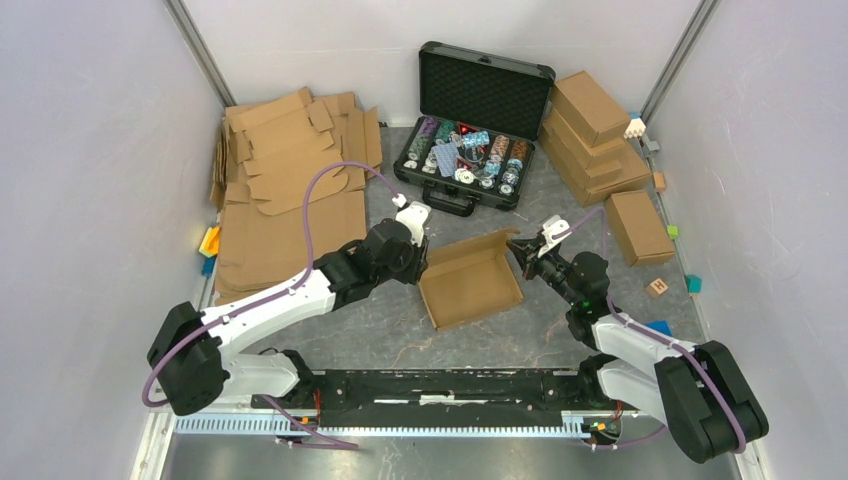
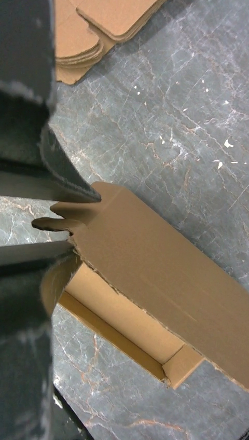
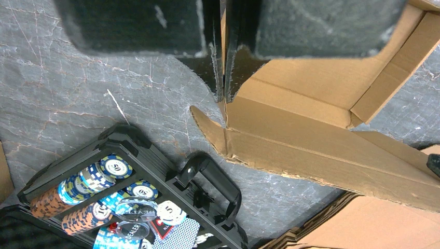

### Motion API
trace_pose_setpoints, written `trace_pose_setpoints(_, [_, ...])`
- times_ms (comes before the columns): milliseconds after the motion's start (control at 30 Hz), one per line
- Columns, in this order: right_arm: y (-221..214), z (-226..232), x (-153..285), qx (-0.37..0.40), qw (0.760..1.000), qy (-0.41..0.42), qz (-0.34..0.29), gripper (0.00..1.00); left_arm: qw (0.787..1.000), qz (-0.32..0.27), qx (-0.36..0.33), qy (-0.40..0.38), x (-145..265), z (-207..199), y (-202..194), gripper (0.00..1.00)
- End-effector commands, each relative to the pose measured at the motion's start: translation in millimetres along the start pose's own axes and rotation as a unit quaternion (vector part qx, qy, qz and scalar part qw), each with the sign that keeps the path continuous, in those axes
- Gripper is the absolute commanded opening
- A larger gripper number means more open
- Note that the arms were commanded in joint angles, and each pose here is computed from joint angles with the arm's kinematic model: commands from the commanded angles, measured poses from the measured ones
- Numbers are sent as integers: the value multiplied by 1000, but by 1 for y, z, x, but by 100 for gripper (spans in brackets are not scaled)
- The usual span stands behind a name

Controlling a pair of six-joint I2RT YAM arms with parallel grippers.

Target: Fold the paper box

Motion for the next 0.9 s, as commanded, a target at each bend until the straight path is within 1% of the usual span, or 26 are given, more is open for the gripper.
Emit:
trace_pose_setpoints(0, [5,1,-1,-1,1000,0,-7,0,999,-25,43,-2,0,-6,10,46])
trace_pose_setpoints(33, [5,1,-1,0,1000,0,-5,0,999,-26,47,4,1,-3,9,49])
trace_pose_setpoints(100, [5,2,-1,1,1000,1,-6,0,998,-27,51,13,3,0,7,50])
trace_pose_setpoints(233, [6,3,-2,2,1000,1,-6,0,998,-23,61,8,4,-1,4,42])
trace_pose_setpoints(367, [5,4,-2,2,1000,1,-4,0,998,-4,69,9,-1,-4,2,34])
trace_pose_setpoints(400, [5,5,-1,1,1000,-1,-4,0,997,-1,71,13,-2,-4,1,33])
trace_pose_setpoints(433, [5,5,-1,0,1000,-3,-2,0,997,-1,74,16,-2,-4,2,34])
trace_pose_setpoints(500, [3,7,2,-1,1000,-12,-1,0,997,4,79,24,-3,-3,1,41])
trace_pose_setpoints(700, [2,10,9,7,999,-44,2,0,993,-7,100,61,2,9,-2,50])
trace_pose_setpoints(800, [1,11,11,8,999,-51,3,0,992,-3,105,64,3,12,-6,50])
trace_pose_setpoints(867, [3,12,10,9,999,-51,0,0,993,2,108,51,1,10,-9,44])
Point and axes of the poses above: each gripper's point midway between its finger pads, its own x axis back along the fingers, its own z axis along the line the jaws close on, y = z × x, the point moved 5 cm from there along x, back along the fingers, and after that the axes turned 13 degrees about x, right-handed, at the moved point
